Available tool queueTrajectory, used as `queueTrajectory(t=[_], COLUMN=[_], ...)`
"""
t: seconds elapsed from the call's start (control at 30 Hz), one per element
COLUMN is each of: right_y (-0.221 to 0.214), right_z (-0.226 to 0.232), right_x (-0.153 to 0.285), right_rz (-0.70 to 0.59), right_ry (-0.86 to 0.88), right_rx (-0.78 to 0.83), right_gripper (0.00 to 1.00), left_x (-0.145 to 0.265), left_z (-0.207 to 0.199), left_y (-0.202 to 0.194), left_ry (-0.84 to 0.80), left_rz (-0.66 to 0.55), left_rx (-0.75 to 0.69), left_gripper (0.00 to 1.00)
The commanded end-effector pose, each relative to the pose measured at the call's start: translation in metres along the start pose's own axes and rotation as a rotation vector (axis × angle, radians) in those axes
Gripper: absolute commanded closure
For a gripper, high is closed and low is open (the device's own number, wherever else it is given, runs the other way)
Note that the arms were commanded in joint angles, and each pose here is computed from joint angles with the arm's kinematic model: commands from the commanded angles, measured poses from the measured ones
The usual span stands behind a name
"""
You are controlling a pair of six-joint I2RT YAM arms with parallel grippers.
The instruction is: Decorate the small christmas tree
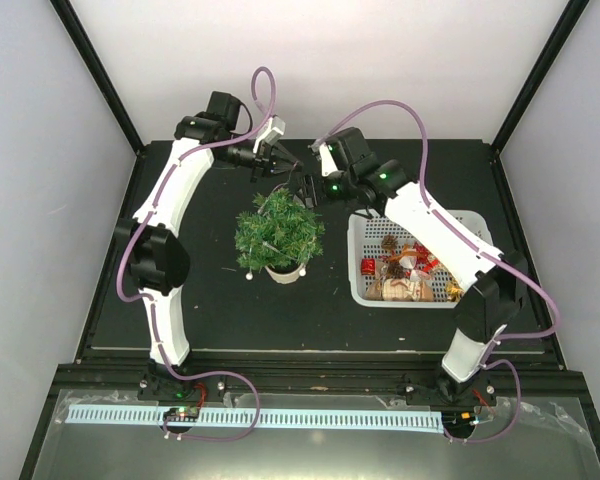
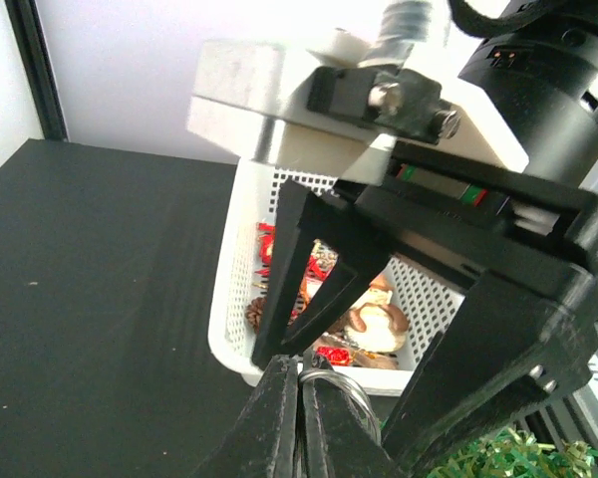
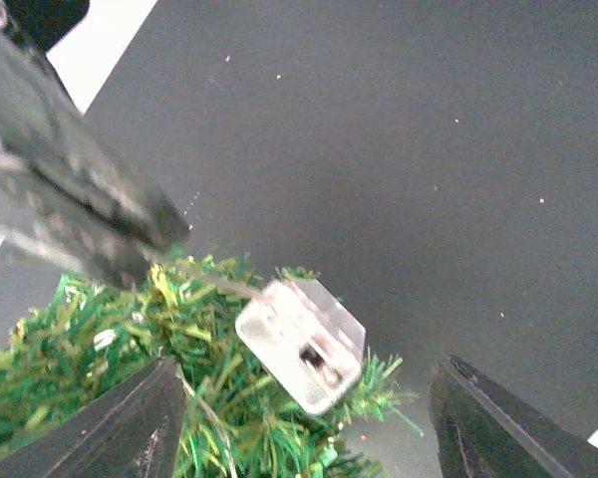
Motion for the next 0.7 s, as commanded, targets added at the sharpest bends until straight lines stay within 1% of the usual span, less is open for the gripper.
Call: queueTrajectory(t=[0.0,0.27,0.43,0.53,0.67], right_y=[0.017,0.012,0.016,0.016,0.014], right_z=[0.003,-0.014,-0.018,-0.016,-0.013], right_x=[-0.008,-0.021,-0.026,-0.029,-0.033], right_rz=[-0.044,-0.013,-0.014,-0.003,0.012], right_ry=[0.024,0.016,0.039,0.067,0.108], right_rx=[0.0,-0.034,-0.054,-0.057,-0.058], right_gripper=[0.31,0.32,0.36,0.42,0.54], left_x=[-0.004,-0.004,-0.004,-0.004,-0.005], left_z=[-0.001,0.001,0.001,0.001,0.002], left_y=[0.012,0.014,0.013,0.014,0.014], left_ry=[-0.046,-0.062,-0.069,-0.068,-0.068], left_rz=[-0.062,-0.086,-0.091,-0.091,-0.092], left_rx=[-0.007,0.022,0.035,0.033,0.035], left_gripper=[0.98,0.97,0.97,0.96,0.96])
Point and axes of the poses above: each gripper's point midway between its finger pads, its own x axis back along the fingers, its own z axis along the line the jaws close on, y = z × x, the point moved 8 cm from there along x, back along the fingers, and after that the axes turned 5 degrees about -x, right-handed, at the moved point
